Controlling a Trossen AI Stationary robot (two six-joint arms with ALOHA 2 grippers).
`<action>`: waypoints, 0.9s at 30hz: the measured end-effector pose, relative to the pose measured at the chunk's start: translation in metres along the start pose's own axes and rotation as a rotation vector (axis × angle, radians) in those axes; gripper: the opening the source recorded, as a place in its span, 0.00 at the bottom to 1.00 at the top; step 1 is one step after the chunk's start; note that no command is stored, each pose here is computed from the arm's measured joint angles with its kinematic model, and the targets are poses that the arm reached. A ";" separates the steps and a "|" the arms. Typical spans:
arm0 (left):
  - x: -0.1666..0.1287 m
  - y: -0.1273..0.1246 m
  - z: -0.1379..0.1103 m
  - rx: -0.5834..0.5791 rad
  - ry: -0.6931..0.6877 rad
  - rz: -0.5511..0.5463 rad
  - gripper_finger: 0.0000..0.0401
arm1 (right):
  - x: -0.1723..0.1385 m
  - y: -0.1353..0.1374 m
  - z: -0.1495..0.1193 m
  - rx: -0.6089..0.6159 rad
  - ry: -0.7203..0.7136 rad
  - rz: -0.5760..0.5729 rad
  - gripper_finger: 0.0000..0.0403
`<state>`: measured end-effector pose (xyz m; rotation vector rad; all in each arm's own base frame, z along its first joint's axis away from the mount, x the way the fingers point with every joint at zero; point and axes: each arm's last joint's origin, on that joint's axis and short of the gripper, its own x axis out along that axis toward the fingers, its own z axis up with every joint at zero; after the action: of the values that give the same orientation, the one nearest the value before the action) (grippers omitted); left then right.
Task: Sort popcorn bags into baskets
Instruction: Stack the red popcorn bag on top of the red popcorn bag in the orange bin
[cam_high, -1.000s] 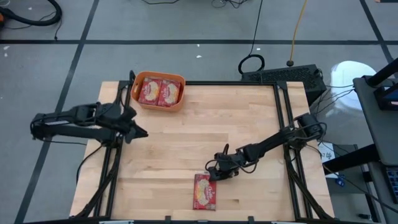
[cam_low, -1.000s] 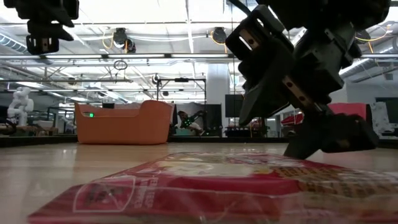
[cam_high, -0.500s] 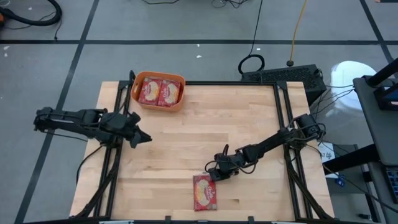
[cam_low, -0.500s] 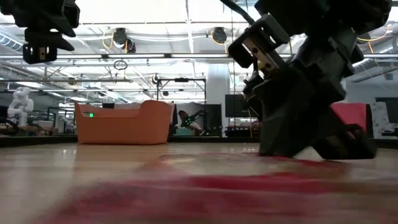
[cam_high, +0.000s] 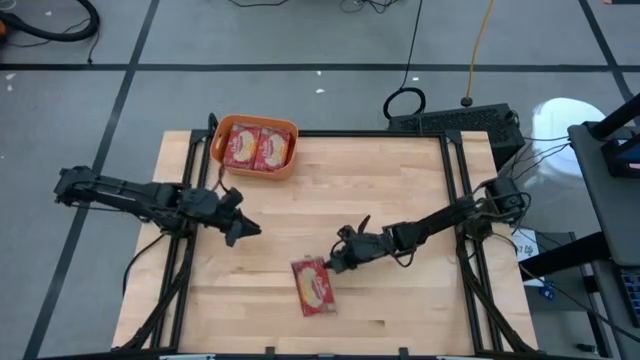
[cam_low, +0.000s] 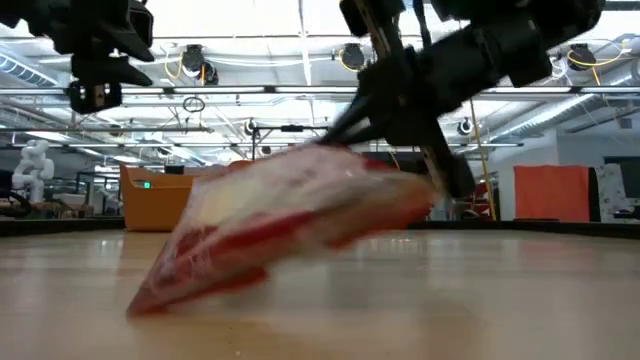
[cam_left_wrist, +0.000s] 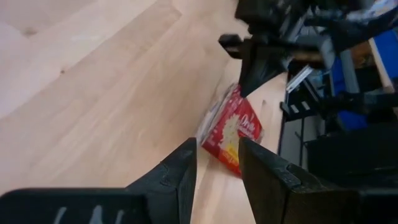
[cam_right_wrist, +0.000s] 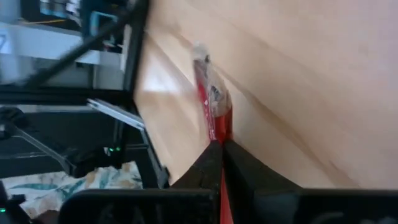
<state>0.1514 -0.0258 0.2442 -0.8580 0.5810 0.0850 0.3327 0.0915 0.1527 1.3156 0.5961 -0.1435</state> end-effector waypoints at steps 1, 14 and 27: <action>0.004 -0.001 0.001 0.024 -0.002 -0.002 0.31 | -0.003 0.004 0.003 -0.019 -0.015 0.012 0.00; 0.062 -0.007 0.017 0.212 -0.108 -0.008 0.67 | -0.047 0.037 0.041 -0.293 -0.163 0.102 0.00; 0.107 0.017 0.022 0.256 -0.051 0.048 0.78 | -0.057 0.022 0.051 -0.158 -0.138 -0.071 0.00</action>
<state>0.2461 -0.0153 0.1890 -0.5922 0.5512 0.0740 0.3112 0.0365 0.2061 1.1225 0.5261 -0.2382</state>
